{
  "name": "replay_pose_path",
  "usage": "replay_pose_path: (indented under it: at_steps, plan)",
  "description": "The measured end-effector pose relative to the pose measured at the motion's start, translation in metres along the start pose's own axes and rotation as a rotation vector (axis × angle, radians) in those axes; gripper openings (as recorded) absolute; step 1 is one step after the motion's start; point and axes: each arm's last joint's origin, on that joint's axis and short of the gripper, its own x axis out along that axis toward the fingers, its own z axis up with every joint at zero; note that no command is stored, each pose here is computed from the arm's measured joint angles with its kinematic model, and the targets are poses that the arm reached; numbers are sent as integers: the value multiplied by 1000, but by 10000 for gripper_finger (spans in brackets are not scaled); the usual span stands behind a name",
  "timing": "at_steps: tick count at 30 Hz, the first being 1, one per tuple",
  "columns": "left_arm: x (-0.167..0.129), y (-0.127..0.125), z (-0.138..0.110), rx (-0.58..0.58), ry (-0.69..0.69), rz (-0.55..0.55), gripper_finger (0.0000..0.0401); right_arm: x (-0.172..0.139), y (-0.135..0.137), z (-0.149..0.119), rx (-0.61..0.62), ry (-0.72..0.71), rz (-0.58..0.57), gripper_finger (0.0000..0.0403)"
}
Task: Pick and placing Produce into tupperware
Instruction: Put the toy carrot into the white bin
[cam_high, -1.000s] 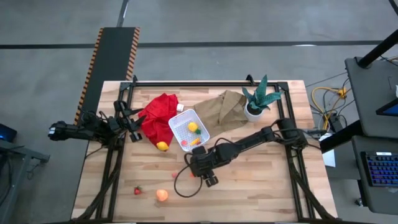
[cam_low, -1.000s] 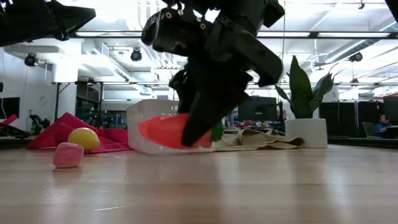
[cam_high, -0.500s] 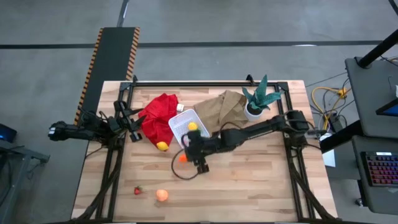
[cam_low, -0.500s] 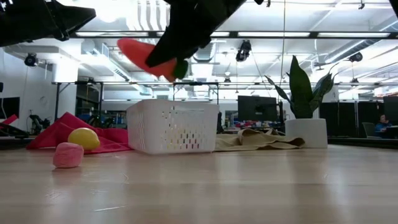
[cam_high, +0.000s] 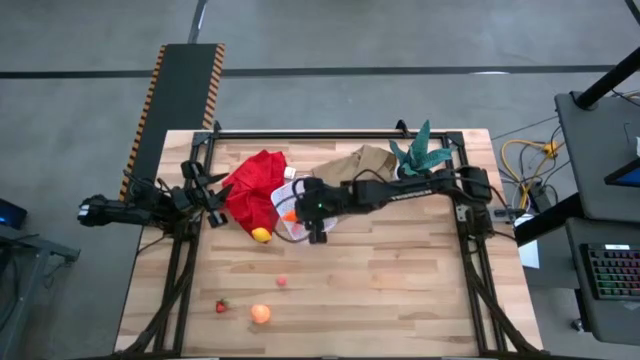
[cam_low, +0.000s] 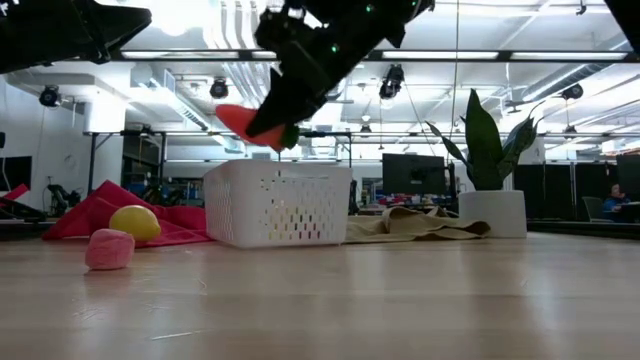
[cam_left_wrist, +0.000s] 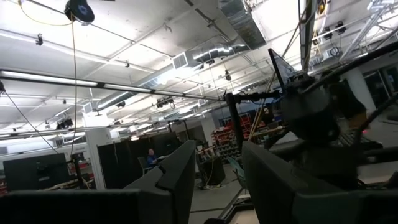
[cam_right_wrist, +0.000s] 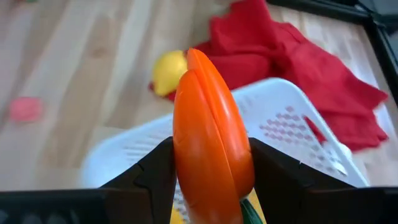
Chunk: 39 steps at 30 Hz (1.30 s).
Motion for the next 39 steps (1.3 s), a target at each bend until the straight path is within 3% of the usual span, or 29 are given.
replay_pose_path:
  at_steps: [11, 21, 39]
  plan:
    - [0, 0, 0, 0, 1, 0, 118, 23, 0, -26, 36, 158, 19, 172]
    - [0, 0, 0, 0, 1, 0, 118, 21, 3, -36, 25, 269, 40, 172]
    - [0, 0, 0, 1, 1, 0, 118, 17, 1, -25, 35, 242, 39, 234]
